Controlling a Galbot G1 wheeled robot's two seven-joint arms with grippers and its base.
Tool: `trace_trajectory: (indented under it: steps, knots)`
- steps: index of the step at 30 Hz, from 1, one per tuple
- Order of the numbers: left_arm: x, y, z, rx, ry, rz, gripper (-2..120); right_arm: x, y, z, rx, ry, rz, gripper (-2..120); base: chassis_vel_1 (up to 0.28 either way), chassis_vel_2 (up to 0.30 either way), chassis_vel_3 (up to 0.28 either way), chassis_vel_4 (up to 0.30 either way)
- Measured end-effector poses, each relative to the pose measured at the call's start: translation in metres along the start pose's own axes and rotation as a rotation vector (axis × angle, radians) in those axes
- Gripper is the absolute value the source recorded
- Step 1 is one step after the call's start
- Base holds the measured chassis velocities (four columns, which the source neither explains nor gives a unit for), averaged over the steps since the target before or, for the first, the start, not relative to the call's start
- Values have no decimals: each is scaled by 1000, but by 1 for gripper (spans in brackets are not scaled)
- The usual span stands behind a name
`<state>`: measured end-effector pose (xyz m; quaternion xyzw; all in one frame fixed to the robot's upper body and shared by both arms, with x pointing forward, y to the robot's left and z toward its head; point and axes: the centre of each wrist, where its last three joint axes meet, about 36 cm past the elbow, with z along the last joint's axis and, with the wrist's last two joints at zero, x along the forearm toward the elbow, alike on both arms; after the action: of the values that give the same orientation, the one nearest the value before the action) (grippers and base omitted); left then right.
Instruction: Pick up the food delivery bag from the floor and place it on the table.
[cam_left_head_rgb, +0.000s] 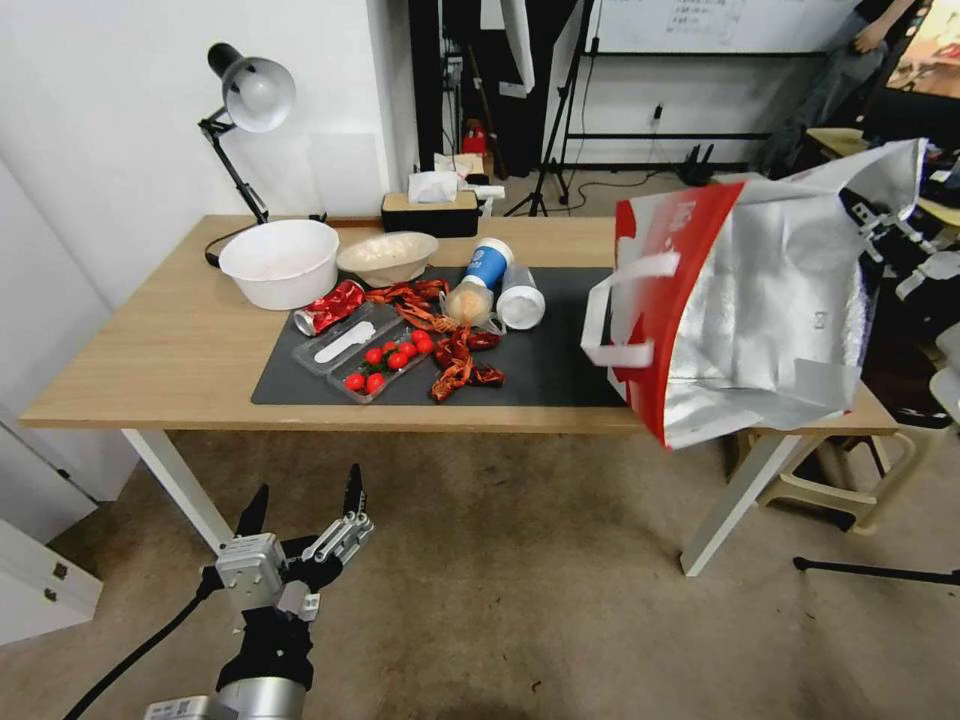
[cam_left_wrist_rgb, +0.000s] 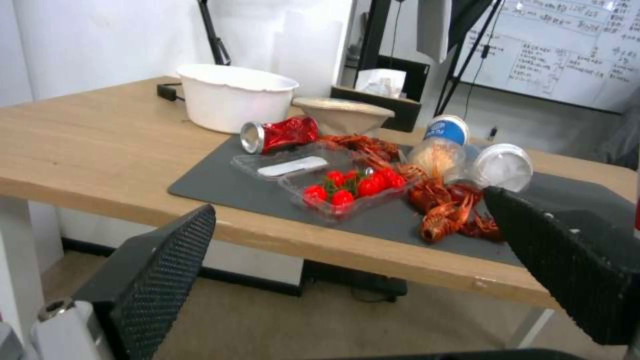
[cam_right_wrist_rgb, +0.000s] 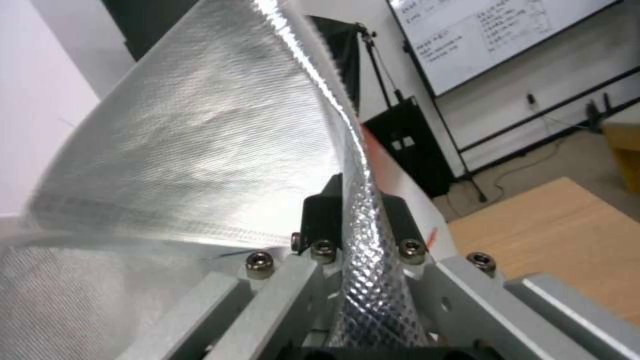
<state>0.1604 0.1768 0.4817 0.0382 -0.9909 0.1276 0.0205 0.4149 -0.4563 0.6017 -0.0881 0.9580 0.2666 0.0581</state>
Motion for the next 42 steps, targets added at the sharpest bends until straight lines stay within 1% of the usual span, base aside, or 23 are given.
trace_trajectory:
  steps: [12, 21, 27, 32, 42]
  knots:
    - [-1, 0, 2, 4, 1, 3, 100, -4, 5, -4, 35, 37, 52, 0, 0, 0, 0, 0]
    - [0, -1, 2, 1, 0, 7, 100, -10, 9, -12, 55, 58, 67, 0, 0, 0, 0, 0]
    - [3, -1, 3, -6, -3, 7, 100, -19, 12, -22, 75, 65, 96, 0, 0, 0, 0, 0]
    - [3, -2, 2, -9, -7, 8, 100, -27, 9, -28, 88, 80, 130, 0, 0, 0, 0, 0]
    - [5, -3, 2, -13, -11, 12, 100, -35, 1, -24, 78, 94, 173, 0, 0, 0, 0, 0]
